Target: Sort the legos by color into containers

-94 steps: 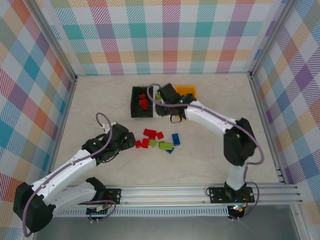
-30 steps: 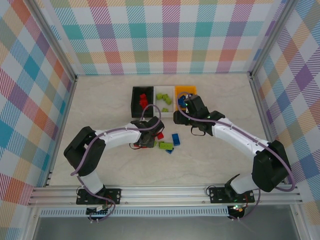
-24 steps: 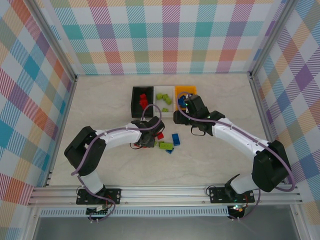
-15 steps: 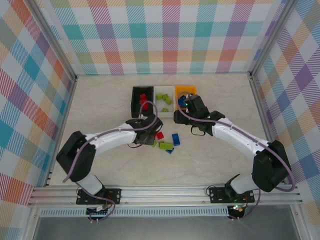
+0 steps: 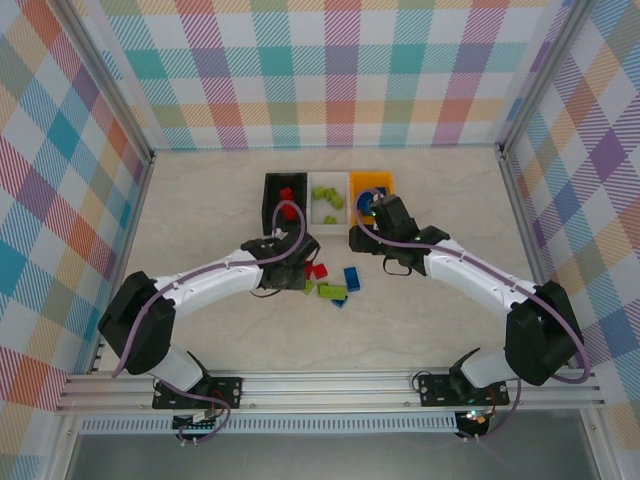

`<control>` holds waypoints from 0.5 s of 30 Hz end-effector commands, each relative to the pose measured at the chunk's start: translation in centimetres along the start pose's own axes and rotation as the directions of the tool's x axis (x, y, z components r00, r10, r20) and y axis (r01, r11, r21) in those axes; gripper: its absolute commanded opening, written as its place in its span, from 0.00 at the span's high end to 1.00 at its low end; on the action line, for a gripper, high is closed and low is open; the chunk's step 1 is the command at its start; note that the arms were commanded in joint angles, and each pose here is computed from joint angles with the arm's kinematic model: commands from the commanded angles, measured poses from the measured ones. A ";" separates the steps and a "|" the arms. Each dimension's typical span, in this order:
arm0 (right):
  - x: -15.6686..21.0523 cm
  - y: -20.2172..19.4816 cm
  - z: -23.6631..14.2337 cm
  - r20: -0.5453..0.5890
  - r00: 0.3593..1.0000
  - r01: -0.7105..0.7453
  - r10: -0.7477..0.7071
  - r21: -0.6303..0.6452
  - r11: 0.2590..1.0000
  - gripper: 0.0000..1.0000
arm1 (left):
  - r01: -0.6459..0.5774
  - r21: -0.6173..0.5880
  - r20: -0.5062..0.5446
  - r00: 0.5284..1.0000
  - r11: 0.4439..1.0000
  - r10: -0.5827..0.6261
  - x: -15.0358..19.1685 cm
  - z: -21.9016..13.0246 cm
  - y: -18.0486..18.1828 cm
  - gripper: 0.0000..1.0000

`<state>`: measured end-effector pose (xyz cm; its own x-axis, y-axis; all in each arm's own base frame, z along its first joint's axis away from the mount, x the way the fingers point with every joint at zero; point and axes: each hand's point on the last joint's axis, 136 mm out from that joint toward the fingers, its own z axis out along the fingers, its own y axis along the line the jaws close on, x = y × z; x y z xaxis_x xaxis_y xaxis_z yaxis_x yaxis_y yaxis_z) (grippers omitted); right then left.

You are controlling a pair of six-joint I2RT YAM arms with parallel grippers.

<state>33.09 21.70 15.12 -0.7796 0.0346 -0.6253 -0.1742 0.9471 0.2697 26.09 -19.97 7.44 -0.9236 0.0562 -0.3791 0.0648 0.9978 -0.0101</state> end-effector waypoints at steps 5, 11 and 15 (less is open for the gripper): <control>-0.9 0.7 -0.5 0.038 0.999 -0.017 0.018 -0.033 0.999 0.35 | 0.026 -0.016 -0.071 0.997 1.000 -0.027 2.6 1.8 1.0 0.64; -0.8 0.5 -0.6 0.039 0.999 -0.021 0.022 -0.031 0.999 0.35 | 0.025 -0.021 -0.086 0.996 0.999 -0.027 3.1 2.5 1.0 0.56; -0.8 0.5 -0.8 0.042 0.999 -0.021 0.022 -0.029 0.999 0.35 | 0.021 -0.028 -0.087 0.996 0.999 -0.023 3.3 2.6 1.1 0.50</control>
<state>33.16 21.75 15.38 -0.7761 0.0489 -0.6287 -0.1677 0.9451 0.2806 24.51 -19.21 4.43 -0.9482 0.0402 -0.3150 0.0440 0.9990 -0.0048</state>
